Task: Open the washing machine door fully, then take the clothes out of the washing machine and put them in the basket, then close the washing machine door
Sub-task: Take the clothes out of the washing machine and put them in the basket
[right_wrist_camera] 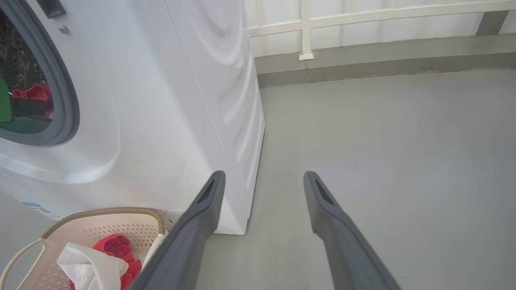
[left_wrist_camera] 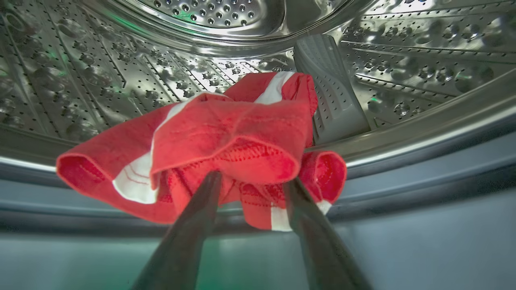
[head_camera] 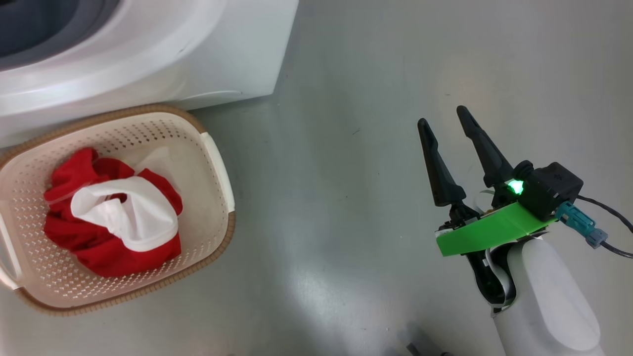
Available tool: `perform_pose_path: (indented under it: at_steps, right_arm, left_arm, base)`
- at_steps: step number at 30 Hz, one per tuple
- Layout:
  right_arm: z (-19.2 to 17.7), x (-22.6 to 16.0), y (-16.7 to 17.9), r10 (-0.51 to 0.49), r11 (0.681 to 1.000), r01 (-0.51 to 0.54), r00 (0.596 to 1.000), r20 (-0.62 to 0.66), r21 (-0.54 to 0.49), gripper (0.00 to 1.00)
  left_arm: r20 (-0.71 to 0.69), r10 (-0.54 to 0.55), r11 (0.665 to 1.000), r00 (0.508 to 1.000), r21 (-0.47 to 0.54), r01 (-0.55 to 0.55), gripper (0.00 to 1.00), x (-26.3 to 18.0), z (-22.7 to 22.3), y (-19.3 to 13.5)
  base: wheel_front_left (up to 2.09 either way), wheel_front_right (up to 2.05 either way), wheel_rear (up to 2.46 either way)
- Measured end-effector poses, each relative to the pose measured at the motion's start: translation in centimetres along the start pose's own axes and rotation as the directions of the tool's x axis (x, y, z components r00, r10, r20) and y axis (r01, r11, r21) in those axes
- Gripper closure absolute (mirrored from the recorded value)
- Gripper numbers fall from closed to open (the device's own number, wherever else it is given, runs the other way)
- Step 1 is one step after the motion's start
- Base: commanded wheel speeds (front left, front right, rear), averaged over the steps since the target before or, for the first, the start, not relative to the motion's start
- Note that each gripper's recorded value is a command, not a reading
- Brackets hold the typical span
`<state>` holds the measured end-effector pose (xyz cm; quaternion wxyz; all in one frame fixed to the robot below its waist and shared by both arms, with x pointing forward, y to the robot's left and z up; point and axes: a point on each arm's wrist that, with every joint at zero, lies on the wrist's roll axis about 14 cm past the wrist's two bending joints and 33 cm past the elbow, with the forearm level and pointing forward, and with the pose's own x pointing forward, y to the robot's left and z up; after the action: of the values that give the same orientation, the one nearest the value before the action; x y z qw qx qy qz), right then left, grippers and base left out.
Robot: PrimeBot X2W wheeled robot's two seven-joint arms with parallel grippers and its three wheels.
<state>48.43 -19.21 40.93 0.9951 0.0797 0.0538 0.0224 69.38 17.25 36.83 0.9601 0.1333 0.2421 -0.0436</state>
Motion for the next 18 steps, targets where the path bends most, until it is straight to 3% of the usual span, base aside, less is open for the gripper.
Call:
perform_pose_path:
  at_steps: [1, 18]
  right_arm:
    - [0.1, 0.0, -0.1, -0.002, 1.000, 0.002, 1.000, 0.002, 0.001, 0.00]
    - [2.0, 0.0, 1.0, 0.020, 1.000, -0.020, 0.999, 0.050, 0.014, 0.00]
  left_arm:
    - [0.008, -0.001, 1.000, 1.000, -0.004, 0.001, 1.00, 0.0, 0.1, 0.0]
    - [0.236, 0.002, 0.988, 0.972, -0.150, 0.034, 1.00, -2.8, 4.1, 0.5]
  base:
    - [0.00, 0.00, 0.00]
    - [0.00, 0.00, 0.00]
